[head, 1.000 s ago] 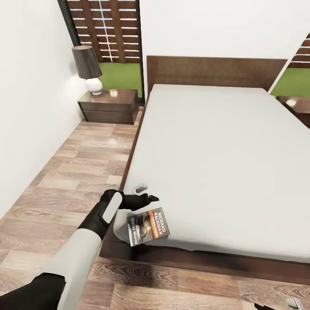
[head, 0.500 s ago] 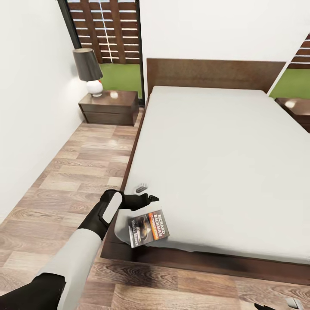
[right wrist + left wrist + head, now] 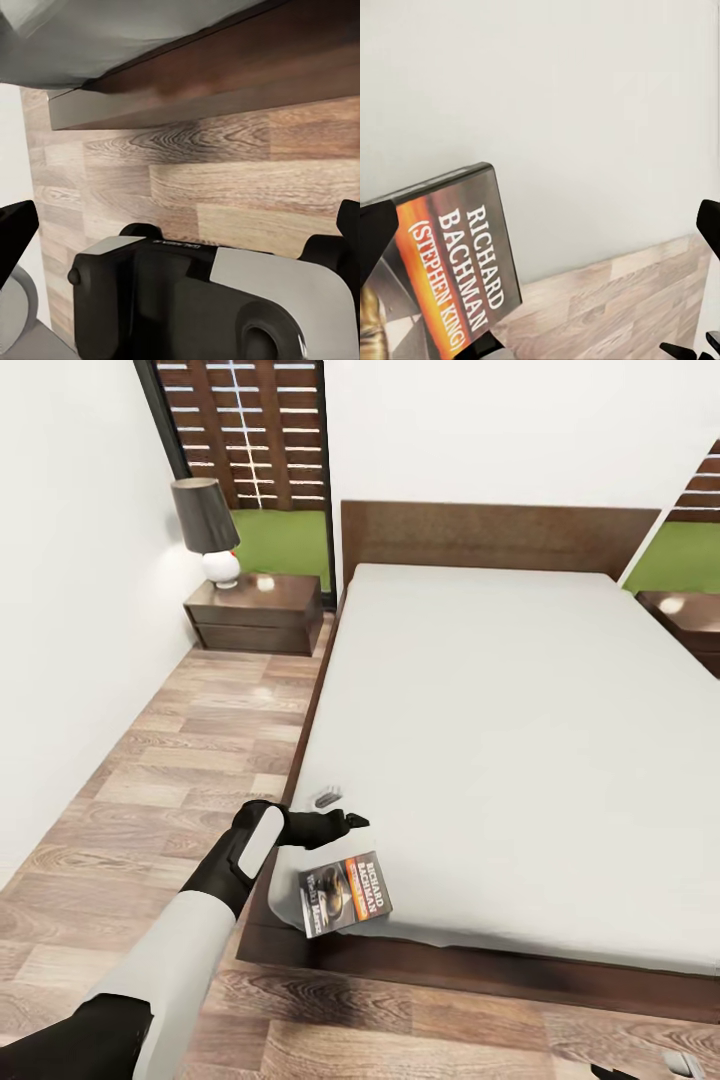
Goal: In the bedroom, move the book from the bed onto either nightstand, and place the two sandals side by side next to the bed.
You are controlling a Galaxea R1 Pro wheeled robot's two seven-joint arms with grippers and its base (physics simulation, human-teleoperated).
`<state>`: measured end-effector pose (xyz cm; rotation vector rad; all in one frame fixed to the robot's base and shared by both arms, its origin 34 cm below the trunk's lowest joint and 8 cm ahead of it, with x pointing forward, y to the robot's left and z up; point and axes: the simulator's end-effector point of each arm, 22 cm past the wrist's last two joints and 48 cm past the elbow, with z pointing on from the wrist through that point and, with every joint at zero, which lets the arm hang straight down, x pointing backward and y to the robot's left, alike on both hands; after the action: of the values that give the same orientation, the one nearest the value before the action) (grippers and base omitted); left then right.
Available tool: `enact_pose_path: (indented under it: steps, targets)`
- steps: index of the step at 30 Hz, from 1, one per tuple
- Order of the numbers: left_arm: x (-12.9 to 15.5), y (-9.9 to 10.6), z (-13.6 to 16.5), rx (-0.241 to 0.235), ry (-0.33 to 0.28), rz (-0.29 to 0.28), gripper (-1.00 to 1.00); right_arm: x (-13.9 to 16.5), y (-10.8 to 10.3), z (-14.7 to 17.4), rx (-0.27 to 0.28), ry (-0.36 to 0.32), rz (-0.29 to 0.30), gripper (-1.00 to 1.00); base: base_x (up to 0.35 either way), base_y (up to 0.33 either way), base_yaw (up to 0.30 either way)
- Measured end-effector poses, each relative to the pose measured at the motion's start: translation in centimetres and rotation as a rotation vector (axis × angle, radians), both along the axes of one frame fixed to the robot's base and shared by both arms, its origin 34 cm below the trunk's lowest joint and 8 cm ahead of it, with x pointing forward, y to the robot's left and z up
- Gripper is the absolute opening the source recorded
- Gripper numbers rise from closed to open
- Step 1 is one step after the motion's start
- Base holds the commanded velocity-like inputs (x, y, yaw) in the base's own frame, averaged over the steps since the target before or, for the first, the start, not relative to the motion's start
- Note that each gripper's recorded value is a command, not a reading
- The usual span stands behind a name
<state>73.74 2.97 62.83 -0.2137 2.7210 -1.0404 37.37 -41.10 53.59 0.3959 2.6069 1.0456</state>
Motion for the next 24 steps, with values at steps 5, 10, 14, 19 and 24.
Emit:
enact_pose_path:
  steps: [5,10,14,19,24]
  targets:
    - [0.3,0.3,1.3,-0.039,-0.005,0.007,1.0,0.0,0.0,0.8,-0.001,0.0,0.0,1.0,0.0,0.0,0.0]
    - [0.6,-0.3,3.8,-0.147,-0.032,-0.002,1.0,0.0,-0.1,1.6,-0.003,0.001,0.0,1.0,0.0,0.0,0.0]
    - [1.1,1.7,5.4,-0.21,-0.061,-0.001,1.0,0.0,-0.1,2.3,-0.005,0.002,-0.001,1.0,0.0,0.0,0.0]
    - [0.9,8.2,6.7,-0.288,-0.083,0.015,1.0,0.0,-0.1,3.0,-0.008,0.004,-0.002,1.0,0.0,0.0,0.0]
    - [-3.2,14.0,7.3,-0.41,-0.063,0.027,1.0,0.0,-0.1,3.8,-0.007,0.004,-0.001,1.0,0.0,0.0,0.0]
